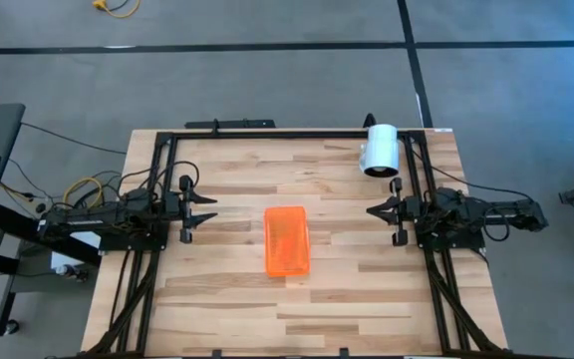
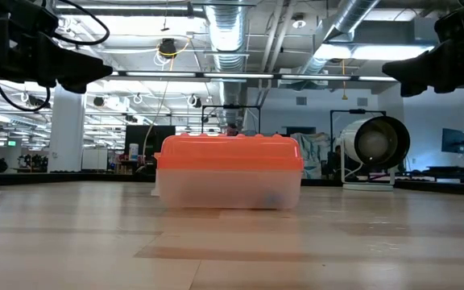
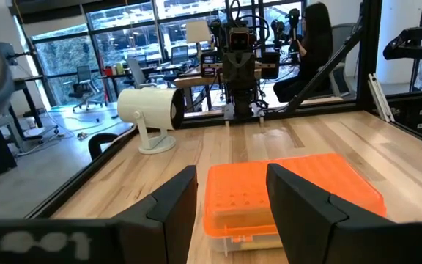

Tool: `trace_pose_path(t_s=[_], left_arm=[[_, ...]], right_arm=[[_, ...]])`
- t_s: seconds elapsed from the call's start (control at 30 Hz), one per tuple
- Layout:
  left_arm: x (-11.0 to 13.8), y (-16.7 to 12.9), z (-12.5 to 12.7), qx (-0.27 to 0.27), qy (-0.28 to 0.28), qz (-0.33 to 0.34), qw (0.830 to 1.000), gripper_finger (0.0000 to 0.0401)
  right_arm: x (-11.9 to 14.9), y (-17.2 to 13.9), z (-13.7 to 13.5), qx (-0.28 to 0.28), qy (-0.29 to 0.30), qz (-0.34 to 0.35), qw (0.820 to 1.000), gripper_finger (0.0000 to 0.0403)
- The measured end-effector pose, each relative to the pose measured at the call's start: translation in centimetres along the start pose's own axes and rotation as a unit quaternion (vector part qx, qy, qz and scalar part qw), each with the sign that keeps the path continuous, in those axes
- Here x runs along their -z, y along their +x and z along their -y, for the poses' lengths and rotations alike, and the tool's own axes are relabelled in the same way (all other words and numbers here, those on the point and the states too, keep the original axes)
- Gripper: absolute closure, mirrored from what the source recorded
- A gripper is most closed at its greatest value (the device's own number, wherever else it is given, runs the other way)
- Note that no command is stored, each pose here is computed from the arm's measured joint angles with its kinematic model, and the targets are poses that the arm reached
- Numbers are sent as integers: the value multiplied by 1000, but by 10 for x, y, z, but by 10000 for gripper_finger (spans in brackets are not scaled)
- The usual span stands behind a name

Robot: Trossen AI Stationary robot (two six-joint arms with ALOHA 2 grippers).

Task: Pick & place school supplies into a supply box
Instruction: Return to Home Position

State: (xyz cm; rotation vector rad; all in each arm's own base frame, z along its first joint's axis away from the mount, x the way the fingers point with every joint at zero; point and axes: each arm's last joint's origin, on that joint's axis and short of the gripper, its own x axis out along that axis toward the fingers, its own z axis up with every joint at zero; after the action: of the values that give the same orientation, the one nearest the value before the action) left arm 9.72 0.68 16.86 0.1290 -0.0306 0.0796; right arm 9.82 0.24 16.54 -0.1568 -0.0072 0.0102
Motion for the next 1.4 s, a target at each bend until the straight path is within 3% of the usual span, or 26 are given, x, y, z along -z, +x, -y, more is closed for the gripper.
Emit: trace_pose_path(t_s=[1.4], left_arm=[[0, 0, 0, 0, 5, 0, 1000, 244]], right_arm=[[0, 0, 0, 0, 0, 0, 1000, 392]])
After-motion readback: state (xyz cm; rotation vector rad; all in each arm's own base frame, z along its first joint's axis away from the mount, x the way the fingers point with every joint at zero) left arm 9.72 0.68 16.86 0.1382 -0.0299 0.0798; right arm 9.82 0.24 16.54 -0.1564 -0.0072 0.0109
